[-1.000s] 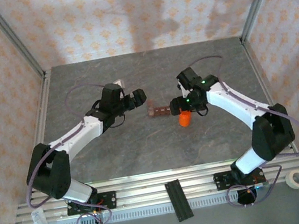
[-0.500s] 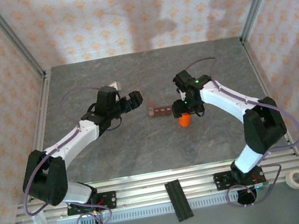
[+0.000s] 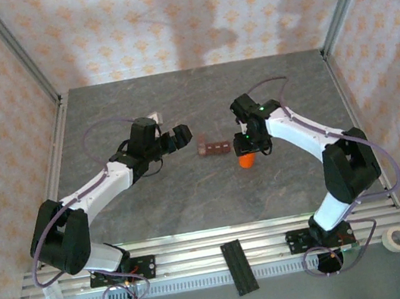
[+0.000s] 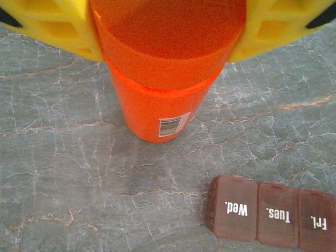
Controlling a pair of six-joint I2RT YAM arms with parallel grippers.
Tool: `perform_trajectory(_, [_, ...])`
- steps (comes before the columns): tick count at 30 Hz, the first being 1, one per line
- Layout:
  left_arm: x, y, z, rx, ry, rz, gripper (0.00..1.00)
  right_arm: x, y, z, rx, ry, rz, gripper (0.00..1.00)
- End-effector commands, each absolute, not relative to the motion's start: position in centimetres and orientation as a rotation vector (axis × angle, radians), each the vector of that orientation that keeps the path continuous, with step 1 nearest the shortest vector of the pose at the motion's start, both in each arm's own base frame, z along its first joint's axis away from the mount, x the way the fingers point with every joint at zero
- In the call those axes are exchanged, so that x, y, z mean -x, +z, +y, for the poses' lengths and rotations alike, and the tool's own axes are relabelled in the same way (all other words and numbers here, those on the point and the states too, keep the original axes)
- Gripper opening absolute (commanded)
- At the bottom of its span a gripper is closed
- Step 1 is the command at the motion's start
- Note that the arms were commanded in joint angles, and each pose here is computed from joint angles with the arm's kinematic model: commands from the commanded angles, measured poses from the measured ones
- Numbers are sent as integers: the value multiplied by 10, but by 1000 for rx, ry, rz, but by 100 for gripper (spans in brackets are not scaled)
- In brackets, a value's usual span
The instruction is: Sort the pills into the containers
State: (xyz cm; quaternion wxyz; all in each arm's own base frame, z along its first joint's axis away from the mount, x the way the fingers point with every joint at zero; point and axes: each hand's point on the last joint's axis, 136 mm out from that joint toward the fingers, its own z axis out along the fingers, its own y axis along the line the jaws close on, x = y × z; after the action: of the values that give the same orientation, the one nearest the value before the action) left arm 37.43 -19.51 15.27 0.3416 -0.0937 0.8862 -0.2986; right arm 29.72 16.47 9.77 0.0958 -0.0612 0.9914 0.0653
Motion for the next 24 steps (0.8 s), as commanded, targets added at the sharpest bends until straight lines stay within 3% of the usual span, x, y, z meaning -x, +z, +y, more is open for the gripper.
perform_trajectory(1, [-376,160,-194,243,-807,2279,100,-299,88,168,171,189,2950,42])
perform_trajectory(5, [-373,161,-194,232,-809,2281,100,-302,89,174,170,218,2951,33])
perform_trajectory(17, [-383,160,-192,166,-750,2246,100,-315,154,190,218,354,2822,31])
perform_trajectory(24, [-398,168,-184,-7,-583,2169,100,-339,205,217,281,480,2740,30])
